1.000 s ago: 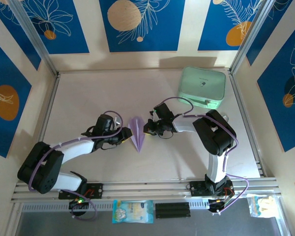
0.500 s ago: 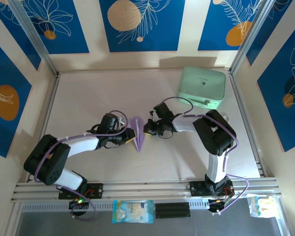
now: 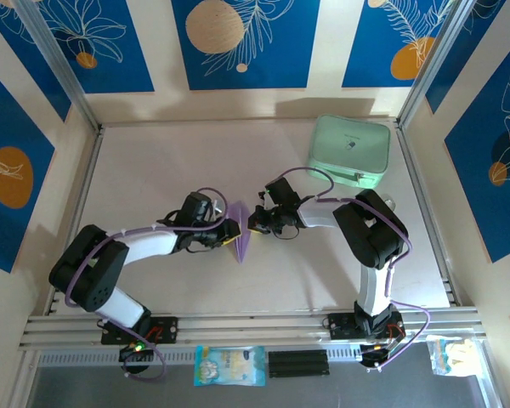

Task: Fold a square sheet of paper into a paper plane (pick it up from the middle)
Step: Move the paper plane to the top-center of the table.

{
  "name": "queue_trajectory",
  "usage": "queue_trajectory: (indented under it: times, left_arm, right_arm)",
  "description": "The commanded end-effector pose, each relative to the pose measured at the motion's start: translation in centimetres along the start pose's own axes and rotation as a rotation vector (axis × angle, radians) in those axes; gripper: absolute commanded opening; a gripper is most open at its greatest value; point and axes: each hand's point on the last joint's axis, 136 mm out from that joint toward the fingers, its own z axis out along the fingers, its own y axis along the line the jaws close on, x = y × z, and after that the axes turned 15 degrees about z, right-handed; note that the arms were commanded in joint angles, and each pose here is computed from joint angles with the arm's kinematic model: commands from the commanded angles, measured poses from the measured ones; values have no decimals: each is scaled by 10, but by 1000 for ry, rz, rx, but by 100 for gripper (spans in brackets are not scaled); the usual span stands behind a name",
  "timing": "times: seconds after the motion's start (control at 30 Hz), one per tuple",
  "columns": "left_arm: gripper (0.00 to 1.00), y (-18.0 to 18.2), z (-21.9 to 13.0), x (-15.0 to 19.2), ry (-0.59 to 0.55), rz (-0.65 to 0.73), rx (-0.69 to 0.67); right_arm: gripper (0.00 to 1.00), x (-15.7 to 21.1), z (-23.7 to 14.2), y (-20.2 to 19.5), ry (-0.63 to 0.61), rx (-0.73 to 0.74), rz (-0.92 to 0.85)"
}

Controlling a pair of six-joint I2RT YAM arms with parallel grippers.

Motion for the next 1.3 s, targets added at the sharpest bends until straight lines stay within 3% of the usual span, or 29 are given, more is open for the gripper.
queue_trajectory:
  times: [0.0, 0.7, 1.27]
  left_arm:
    - [32, 2, 6, 2, 27, 14, -61]
    - [45, 5, 19, 15, 101, 162, -147]
    - [40, 13, 18, 15, 125, 171, -236]
  right_arm:
    - [0, 2, 2, 5, 24, -6, -4]
    - [1, 8, -12, 28, 46, -57, -17]
    - [2, 11, -14, 37, 60, -60, -23]
